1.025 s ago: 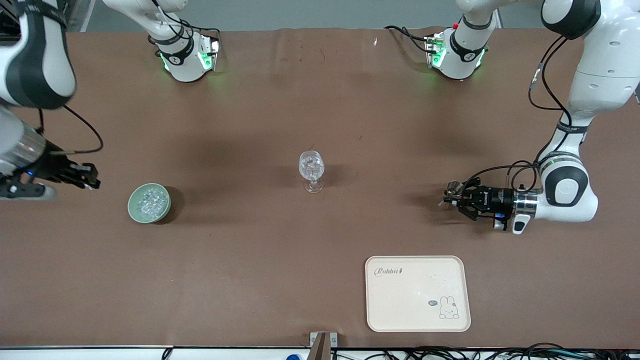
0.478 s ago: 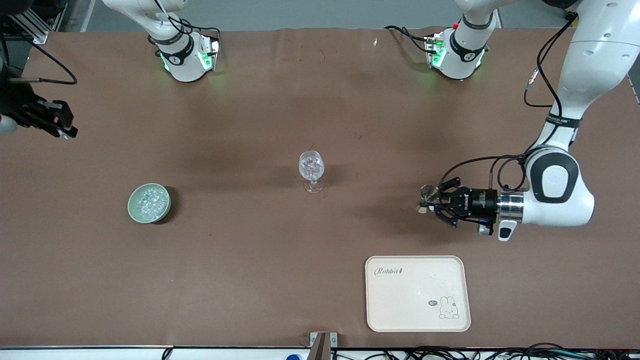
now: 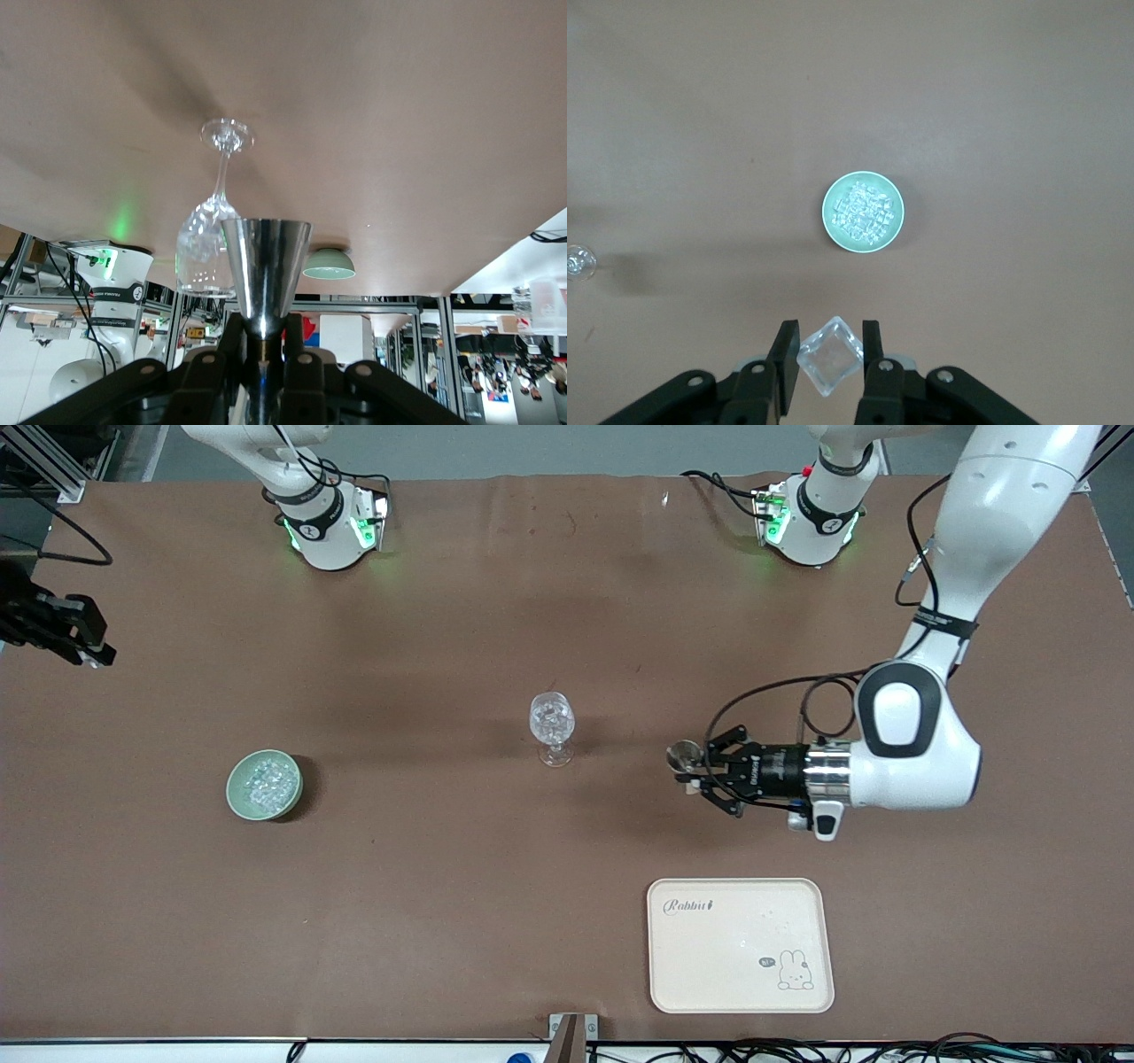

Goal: Pour wine and add ice with both arms
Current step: 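Carry the jigger with the left gripper over the wine glass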

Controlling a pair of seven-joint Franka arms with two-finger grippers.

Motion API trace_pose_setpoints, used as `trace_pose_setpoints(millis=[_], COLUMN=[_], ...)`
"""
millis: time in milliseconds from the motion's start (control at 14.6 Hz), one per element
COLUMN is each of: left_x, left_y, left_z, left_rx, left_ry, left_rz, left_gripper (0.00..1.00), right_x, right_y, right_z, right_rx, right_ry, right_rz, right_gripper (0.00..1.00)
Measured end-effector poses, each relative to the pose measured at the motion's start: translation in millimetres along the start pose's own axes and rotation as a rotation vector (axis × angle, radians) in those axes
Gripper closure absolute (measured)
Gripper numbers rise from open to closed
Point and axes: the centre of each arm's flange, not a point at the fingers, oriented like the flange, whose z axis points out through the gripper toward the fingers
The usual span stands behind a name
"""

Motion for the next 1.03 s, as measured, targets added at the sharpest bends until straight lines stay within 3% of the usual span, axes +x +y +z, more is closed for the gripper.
trace_pose_setpoints(millis=[410, 1025], left_x=[-43.9, -89.9], left_y=[-10.7, -34.0], left_z=[27.4, 95.9], left_rx=[0.032, 0.072], left_ry=[0.088, 0.347], left_rz=[-0.030, -0.065], left_gripper=[0.79, 0.79], right_x=[4.6, 4.5], right_y=[-0.2, -0.2], right_z=[10.9, 10.9], right_rx=[0.000, 0.000], right_ry=[-0.025, -0.025], right_rz=[0.000, 0.000], right_gripper=[0.67, 0.67])
